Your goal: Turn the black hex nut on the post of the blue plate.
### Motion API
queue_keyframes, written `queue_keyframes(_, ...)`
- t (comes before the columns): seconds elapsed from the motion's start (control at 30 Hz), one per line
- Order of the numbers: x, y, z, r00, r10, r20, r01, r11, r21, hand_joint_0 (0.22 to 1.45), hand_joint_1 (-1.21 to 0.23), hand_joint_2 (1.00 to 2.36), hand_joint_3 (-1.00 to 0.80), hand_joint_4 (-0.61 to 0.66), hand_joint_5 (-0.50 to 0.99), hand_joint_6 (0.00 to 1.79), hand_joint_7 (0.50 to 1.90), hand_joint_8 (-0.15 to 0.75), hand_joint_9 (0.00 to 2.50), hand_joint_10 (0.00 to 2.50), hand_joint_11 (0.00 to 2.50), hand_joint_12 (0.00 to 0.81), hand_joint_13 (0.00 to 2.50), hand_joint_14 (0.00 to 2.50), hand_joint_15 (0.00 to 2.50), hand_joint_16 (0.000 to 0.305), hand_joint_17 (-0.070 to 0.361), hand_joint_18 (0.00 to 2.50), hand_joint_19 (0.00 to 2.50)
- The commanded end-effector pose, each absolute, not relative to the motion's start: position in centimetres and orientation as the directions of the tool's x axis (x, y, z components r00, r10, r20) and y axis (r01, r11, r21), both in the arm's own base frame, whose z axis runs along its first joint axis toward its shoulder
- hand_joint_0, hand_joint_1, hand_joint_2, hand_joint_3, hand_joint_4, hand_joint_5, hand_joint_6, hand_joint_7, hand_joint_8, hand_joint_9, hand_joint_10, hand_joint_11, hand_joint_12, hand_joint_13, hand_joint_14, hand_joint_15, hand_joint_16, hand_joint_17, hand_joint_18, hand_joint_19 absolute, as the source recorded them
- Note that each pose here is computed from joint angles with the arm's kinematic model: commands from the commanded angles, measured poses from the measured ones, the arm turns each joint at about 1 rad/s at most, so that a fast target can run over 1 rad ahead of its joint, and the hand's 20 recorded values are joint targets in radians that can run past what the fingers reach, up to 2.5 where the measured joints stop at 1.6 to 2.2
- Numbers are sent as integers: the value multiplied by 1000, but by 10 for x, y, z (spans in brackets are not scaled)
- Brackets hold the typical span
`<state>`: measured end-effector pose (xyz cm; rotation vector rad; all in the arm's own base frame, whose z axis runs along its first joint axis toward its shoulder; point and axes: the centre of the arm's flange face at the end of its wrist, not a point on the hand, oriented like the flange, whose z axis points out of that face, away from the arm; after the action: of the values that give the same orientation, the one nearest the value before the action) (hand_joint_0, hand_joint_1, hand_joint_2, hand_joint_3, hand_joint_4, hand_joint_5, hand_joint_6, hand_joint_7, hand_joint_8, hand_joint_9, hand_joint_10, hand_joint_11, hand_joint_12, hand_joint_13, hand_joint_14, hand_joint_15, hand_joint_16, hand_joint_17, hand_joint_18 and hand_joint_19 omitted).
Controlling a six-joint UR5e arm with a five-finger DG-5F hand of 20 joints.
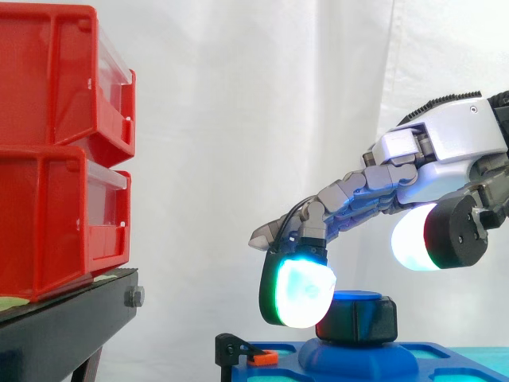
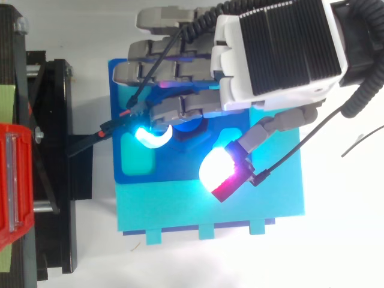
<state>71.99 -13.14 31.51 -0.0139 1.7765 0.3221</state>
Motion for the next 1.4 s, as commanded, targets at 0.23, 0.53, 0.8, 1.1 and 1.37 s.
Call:
queue_keyframes(0.23, 719, -137, 316, -226, 167, -960, -181, 961, 210, 462, -360, 1000, -500, 135, -219, 503, 882, 222, 134, 0, 0, 358, 56, 0, 6, 59, 134, 0, 88)
queue_keyframes(0.53, 716, -150, 316, -222, 169, -960, -185, 960, 212, 463, -361, 1000, -500, 147, -217, 503, 894, 224, 147, 0, 0, 358, 68, 0, 9, 59, 133, 0, 85)
queue_keyframes(0.8, 714, -158, 316, -222, 172, -960, -186, 959, 214, 464, -362, 1000, -500, 149, -217, 503, 890, 227, 152, 0, 0, 358, 72, 0, 7, 59, 133, 0, 91)
queue_keyframes(1.1, 711, -169, 316, -219, 163, -962, -190, 960, 206, 464, -362, 1000, -500, 149, -216, 503, 887, 228, 153, 0, 0, 358, 74, 0, 11, 59, 133, 0, 93)
queue_keyframes(1.37, 710, -174, 317, -215, 164, -963, -193, 959, 207, 464, -362, 1000, -500, 149, -216, 503, 890, 227, 153, 0, 0, 359, 76, 0, 8, 59, 132, 0, 91)
